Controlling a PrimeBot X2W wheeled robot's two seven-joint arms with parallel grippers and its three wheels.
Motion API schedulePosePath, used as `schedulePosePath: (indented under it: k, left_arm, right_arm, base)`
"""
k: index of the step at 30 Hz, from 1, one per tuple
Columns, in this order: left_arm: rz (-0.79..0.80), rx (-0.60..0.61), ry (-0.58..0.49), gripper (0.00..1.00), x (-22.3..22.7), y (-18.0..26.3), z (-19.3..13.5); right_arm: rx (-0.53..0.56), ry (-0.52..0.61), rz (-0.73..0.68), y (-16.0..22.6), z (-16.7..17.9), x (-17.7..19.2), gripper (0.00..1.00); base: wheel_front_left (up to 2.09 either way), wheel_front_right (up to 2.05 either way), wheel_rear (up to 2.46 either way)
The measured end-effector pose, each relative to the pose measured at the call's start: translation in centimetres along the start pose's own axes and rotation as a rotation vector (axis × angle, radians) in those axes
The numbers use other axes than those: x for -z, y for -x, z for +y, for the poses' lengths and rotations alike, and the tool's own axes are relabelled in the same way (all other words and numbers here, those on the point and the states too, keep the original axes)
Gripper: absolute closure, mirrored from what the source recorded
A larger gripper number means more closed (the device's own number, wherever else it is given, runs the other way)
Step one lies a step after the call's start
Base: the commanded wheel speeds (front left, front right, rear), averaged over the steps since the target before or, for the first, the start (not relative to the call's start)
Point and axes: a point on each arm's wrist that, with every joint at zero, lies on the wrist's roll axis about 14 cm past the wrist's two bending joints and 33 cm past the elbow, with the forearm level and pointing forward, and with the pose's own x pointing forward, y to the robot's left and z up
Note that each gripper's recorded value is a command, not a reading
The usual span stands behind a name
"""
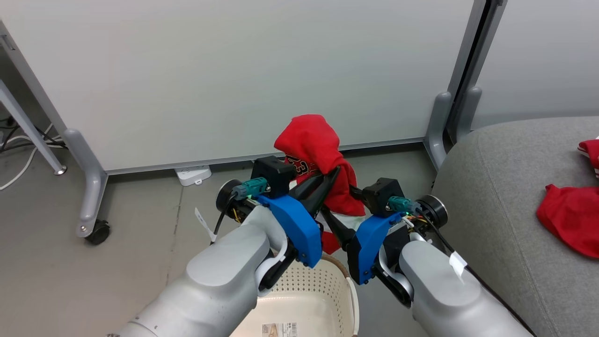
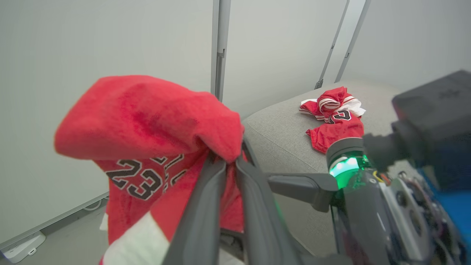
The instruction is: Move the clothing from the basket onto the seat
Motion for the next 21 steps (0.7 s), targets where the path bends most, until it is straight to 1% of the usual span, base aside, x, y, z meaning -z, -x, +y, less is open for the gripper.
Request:
schedulePosePath:
  k: [8,9,10,11,21]
  left_arm:
    - [-0.009,0.012,0.003,1.0,-0.4,0.5,-0.6]
    - [-0.009,0.012,0.003,1.0,-0.5,0.5,-0.6]
    - [-0.009,0.012,0.004,1.0,-0.5,0.6,-0.6]
    - [-0.01,0.011,0.003,1.0,-0.5,0.6,-0.6]
    - [-0.007,0.006,0.002,1.0,-0.6,0.6,-0.5]
  right_arm:
    - [-0.035,0.023,0.005,-0.8,0.8,-0.5,0.0]
    - [-0.039,0.024,0.005,-0.9,1.0,-0.6,0.36]
    - [-0.044,0.024,0.002,-1.0,1.1,-0.7,0.62]
    - [-0.048,0.024,0.001,-1.0,1.2,-0.7,1.0]
    - [-0.046,0.013,0.014,-0.7,1.1,0.0,1.0]
  base:
    - [0.0,0.0,0.0]
    - [0.0,0.0,0.0]
    - [0.0,0.0,0.0]
    - [0.0,0.0,0.0]
    - [0.0,0.0,0.0]
